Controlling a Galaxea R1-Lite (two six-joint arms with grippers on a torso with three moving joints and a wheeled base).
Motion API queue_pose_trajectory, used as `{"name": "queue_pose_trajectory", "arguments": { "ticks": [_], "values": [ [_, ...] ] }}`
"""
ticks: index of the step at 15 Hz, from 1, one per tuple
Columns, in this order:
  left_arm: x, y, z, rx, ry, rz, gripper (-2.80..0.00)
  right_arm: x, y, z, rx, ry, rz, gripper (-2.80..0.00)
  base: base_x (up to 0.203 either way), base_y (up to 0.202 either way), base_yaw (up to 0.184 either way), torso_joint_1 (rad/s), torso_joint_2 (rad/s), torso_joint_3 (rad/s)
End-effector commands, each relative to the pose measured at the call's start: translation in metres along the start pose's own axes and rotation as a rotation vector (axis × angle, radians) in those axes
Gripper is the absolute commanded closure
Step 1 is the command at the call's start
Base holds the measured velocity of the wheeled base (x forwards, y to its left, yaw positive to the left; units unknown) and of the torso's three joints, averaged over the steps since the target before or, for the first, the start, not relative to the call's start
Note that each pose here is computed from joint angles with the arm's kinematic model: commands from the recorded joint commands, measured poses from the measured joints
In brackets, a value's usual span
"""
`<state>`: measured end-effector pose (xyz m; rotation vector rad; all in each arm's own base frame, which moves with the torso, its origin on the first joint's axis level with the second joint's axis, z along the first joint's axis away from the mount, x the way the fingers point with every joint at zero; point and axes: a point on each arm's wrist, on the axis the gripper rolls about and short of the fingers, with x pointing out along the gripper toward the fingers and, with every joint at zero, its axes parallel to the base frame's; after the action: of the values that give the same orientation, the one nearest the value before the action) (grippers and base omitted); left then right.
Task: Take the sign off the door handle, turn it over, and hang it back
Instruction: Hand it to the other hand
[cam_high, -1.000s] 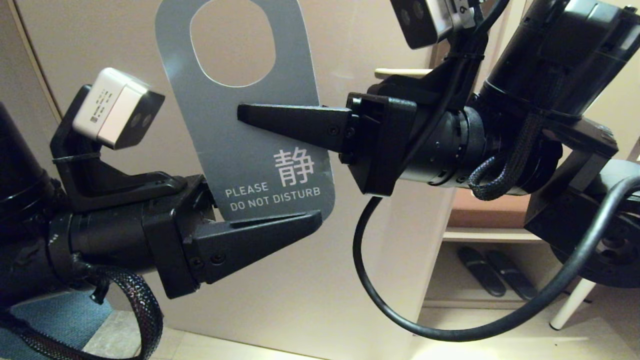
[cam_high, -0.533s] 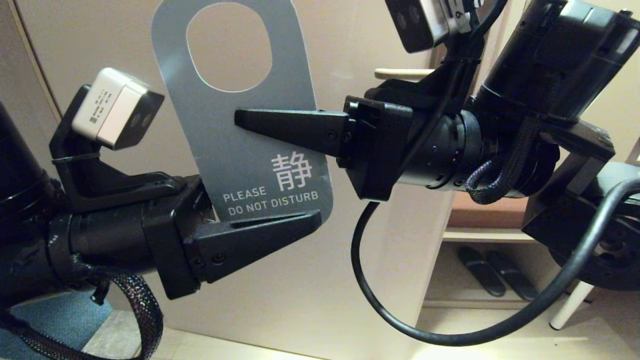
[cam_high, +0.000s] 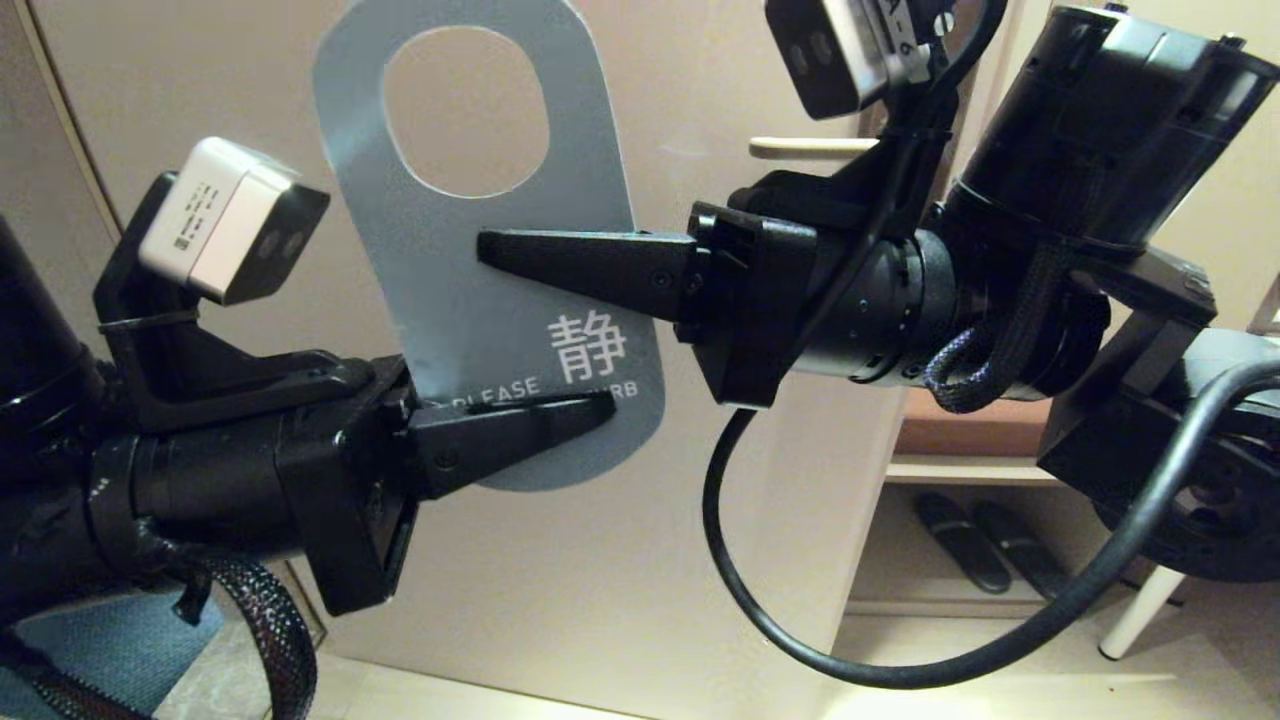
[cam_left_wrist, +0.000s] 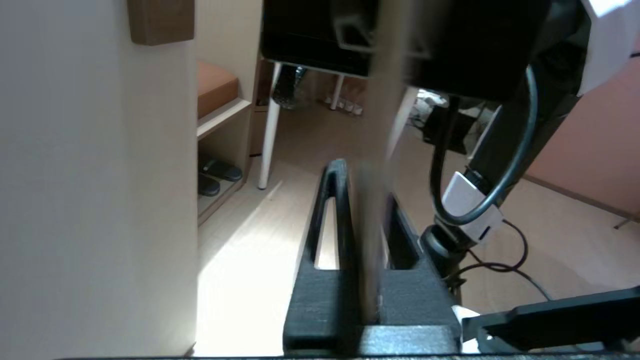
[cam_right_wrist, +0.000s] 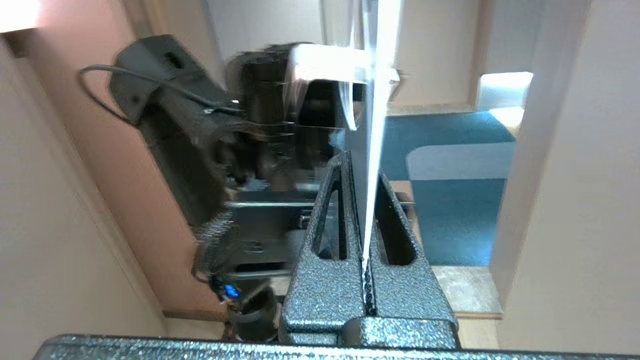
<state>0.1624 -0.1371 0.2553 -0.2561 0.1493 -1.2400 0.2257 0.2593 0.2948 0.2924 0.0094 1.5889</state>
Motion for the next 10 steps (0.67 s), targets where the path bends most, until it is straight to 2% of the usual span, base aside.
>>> {"name": "queue_pose_trajectory", "arguments": {
  "ticks": [1,6,7,10],
  "values": [
    [-0.0012,-0.0007,-0.0001,-0.001,-0.002,-0.002,0.00,0.0000,0.0002,-0.0022,0.005,0.004,0.005,0.00,0.000,0.000,0.000,0.000,0.00,0.000],
    [0.0011,-0.0073,-0.0034,-0.007,0.010,-0.034,0.00,0.0000,0.0001,-0.0023,0.006,0.005,0.004,0.00,0.000,0.000,0.000,0.000,0.00,0.000],
    [0.0007,-0.0075,-0.0031,-0.006,0.008,-0.034,0.00,-0.0003,0.0004,-0.0022,0.006,0.004,0.002,-2.80,0.000,0.000,0.000,0.000,0.00,0.000],
    [-0.0008,-0.0091,-0.0024,-0.003,0.004,-0.037,0.00,-0.0003,0.0005,-0.0021,0.003,0.003,0.003,-2.80,0.000,0.000,0.000,0.000,0.00,0.000]
  ]
}}
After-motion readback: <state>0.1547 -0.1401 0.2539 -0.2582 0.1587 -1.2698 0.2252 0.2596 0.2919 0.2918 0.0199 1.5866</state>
